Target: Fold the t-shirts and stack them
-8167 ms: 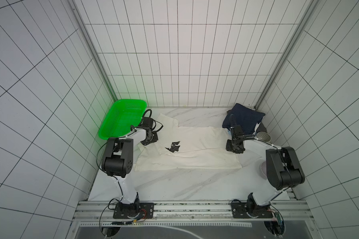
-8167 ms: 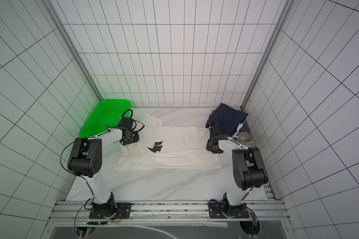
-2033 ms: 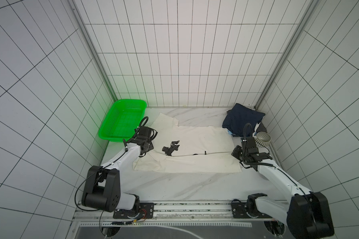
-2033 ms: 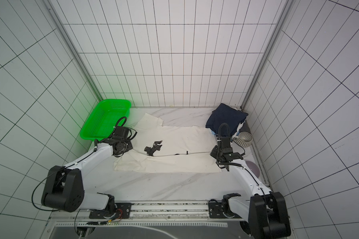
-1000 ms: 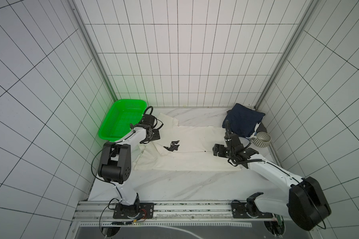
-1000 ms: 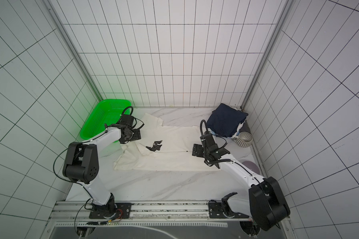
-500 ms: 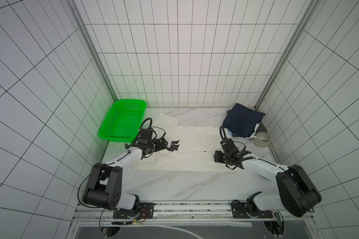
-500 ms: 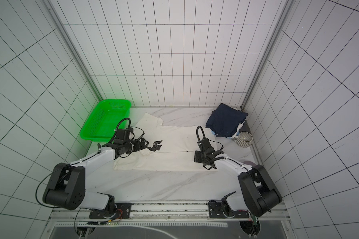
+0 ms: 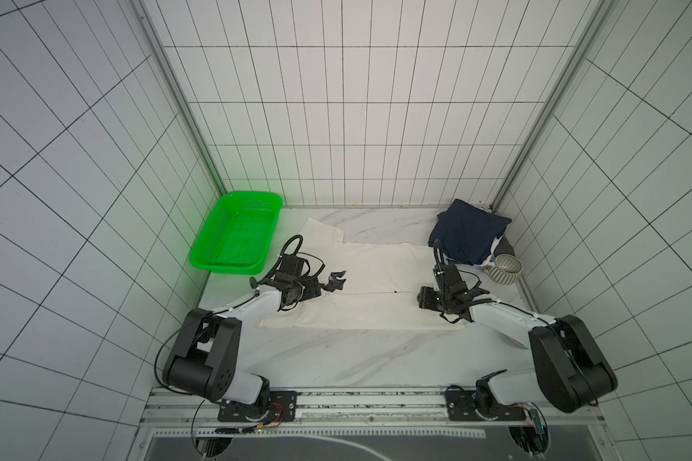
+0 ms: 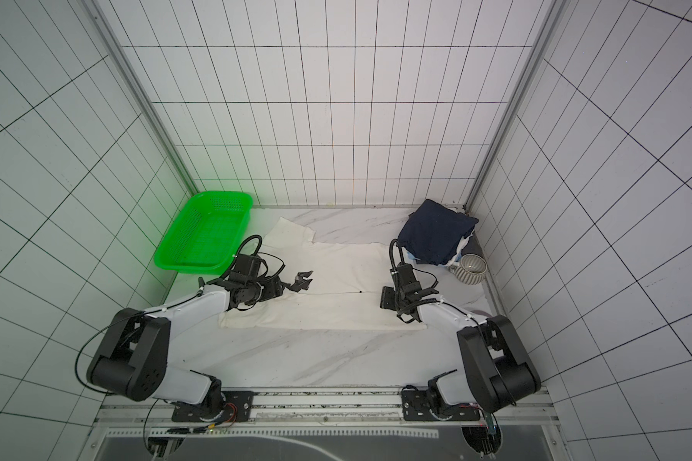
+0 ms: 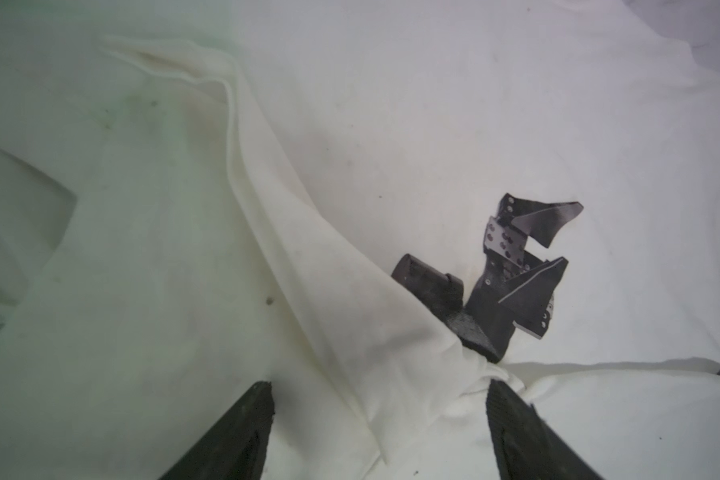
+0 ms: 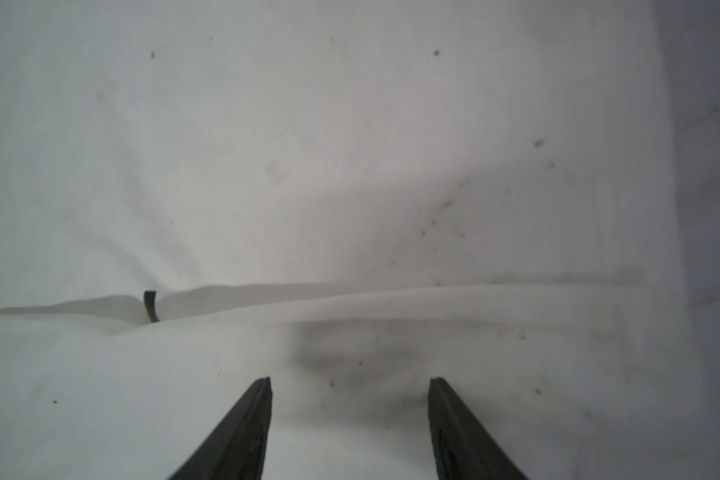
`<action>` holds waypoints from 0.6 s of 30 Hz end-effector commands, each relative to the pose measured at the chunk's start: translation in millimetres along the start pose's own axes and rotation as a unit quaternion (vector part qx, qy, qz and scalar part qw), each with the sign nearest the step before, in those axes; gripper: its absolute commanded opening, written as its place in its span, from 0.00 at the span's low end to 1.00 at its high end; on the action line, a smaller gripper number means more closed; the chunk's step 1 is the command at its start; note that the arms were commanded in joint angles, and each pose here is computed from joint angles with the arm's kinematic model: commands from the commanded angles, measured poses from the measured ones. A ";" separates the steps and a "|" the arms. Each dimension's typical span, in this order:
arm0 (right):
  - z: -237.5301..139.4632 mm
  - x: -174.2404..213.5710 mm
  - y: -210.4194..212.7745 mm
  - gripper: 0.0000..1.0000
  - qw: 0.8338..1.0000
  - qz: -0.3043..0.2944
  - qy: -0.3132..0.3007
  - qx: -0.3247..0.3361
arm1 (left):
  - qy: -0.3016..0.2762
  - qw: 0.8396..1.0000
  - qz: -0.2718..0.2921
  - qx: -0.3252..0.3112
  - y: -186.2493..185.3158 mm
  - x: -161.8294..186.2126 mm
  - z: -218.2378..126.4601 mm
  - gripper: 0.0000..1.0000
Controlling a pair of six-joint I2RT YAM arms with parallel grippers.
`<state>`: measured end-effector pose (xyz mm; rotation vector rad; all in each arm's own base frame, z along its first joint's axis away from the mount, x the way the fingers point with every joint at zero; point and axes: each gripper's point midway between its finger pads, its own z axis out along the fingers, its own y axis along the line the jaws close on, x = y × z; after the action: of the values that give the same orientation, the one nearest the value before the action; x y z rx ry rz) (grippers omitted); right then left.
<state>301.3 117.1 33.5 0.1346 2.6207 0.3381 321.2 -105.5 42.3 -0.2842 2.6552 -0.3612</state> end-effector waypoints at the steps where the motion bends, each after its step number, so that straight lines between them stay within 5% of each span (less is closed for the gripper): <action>1: 8.7 19.1 -8.0 0.62 1.000 -0.003 0.023 0.001 | -0.005 1.000 0.009 -0.012 -2.8 -10.8 9.3 0.56; 3: 9.9 20.3 -6.3 0.62 1.000 -0.005 0.026 -0.004 | -0.006 1.000 0.021 -0.019 -9.5 -17.2 12.3 0.42; 6: 9.7 20.6 -8.8 0.62 1.000 -0.004 0.025 0.000 | -0.007 0.999 0.037 -0.039 -12.1 -24.5 14.6 0.41; 10: 7.9 17.4 -9.4 0.62 1.000 0.000 0.021 -0.003 | -0.001 0.998 0.046 -0.048 -12.8 -28.3 18.8 0.27; 18: 10.1 18.5 -9.1 0.62 1.000 -0.005 0.025 -0.006 | -0.004 0.995 0.072 -0.075 -14.5 -38.8 13.7 0.29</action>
<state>303.9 119.6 31.9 0.1193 2.6158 0.3745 360.6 -116.1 52.9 -0.1654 2.6697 -0.1812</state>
